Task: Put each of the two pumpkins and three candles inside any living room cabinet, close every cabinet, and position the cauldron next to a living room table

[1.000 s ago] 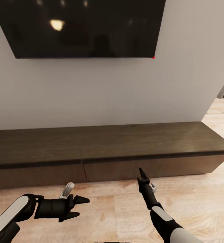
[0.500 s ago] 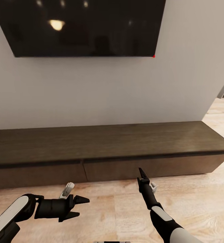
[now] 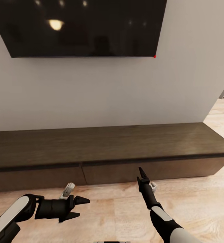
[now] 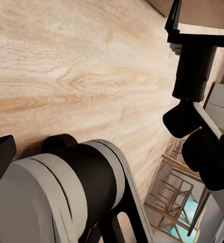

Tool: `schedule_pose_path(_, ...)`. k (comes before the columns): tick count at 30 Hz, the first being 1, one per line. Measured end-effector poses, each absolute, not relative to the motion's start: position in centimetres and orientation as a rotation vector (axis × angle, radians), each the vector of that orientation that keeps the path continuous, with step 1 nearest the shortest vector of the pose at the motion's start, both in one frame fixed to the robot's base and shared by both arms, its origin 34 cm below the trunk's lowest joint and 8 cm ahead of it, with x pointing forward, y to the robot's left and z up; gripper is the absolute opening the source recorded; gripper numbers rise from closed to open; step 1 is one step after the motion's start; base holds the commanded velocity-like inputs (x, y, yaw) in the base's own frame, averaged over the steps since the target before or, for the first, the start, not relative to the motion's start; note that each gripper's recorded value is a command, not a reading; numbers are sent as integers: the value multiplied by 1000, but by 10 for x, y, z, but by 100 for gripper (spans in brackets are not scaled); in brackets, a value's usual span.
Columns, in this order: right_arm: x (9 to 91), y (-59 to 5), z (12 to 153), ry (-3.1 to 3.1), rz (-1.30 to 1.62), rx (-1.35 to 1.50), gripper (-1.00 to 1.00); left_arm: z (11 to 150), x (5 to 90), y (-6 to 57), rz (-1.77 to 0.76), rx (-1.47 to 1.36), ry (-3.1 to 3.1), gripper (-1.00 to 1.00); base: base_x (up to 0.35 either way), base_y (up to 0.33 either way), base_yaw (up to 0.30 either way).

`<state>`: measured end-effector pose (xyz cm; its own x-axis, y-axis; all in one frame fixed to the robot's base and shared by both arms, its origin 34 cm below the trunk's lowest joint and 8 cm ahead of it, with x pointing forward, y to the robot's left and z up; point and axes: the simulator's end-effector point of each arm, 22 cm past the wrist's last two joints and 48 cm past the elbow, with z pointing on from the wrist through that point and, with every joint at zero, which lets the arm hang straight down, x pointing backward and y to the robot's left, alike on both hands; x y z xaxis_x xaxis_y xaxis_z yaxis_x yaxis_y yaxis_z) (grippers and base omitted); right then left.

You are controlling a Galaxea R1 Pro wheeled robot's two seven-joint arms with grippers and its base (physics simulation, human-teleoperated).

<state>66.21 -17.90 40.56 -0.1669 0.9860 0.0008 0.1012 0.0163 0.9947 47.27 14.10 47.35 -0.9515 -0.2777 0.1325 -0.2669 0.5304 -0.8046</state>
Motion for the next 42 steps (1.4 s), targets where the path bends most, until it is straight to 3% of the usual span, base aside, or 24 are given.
schedule_pose_path(19, 662, -179, 405, 1416, 1275, 1194, 100, 473, 472, 141, -1435, -485, 2741, 100, 98, -61, 0)
schedule_pose_path(42, 655, -180, 380, 1417, 1273, 1192, 100, 449, 468, 142, -1436, -491, 2733, 100, 3, 0, 0)
